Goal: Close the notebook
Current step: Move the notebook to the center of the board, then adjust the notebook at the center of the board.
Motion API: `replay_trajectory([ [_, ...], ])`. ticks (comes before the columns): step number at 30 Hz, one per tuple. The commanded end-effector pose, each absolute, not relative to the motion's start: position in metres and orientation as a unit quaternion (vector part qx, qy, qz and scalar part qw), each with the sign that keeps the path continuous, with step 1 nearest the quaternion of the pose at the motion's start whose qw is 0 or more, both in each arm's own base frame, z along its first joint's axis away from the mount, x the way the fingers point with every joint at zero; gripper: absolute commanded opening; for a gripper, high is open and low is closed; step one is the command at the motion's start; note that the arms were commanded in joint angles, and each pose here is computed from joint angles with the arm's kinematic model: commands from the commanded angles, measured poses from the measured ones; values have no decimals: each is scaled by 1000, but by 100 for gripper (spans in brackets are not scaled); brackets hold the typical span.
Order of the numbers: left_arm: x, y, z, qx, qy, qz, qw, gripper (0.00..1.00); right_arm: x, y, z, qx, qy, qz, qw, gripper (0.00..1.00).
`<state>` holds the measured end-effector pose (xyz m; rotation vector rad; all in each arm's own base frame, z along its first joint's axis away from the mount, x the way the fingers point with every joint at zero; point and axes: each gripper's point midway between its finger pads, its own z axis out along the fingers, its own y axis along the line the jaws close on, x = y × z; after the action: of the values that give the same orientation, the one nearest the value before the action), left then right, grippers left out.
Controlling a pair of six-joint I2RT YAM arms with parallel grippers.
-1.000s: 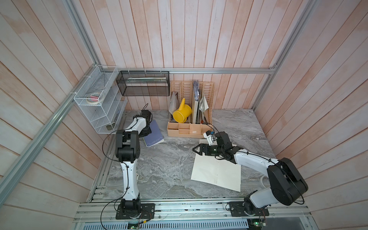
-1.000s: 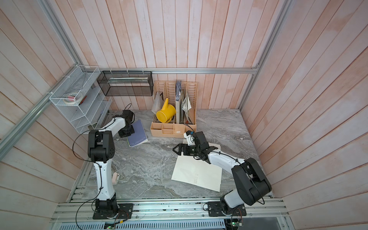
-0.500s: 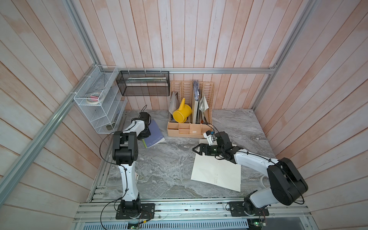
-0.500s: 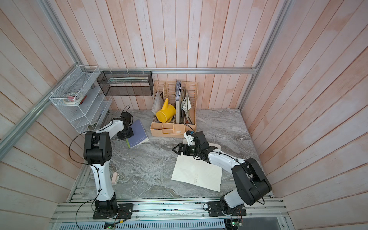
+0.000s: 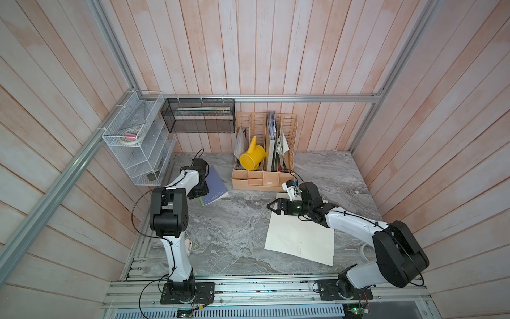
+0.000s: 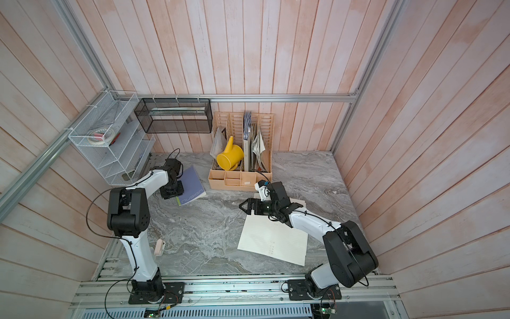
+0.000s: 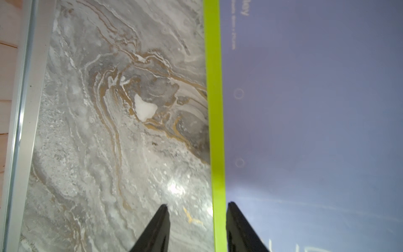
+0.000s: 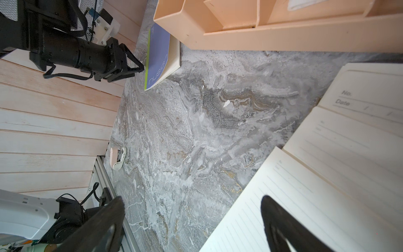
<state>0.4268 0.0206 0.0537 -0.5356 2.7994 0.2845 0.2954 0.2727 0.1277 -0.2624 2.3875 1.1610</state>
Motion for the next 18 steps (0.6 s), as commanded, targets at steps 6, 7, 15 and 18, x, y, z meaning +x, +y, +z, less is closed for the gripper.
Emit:
replay_trajectory([
  [6, 398, -77, 108, -104, 977, -13, 186, 52, 291, 265, 141, -99, 867, 420, 250, 98],
  [7, 391, -91, 110, -96, 977, -37, 185, 52, 291, 263, 141, -97, 869, 416, 251, 98],
  [15, 317, -197, 128, -35, 943, -286, 167, 53, 285, 230, 124, -60, 887, 386, 245, 98],
  [18, 290, -219, 126, -18, 932, -329, 150, 53, 279, 218, 116, -40, 896, 372, 241, 98],
])
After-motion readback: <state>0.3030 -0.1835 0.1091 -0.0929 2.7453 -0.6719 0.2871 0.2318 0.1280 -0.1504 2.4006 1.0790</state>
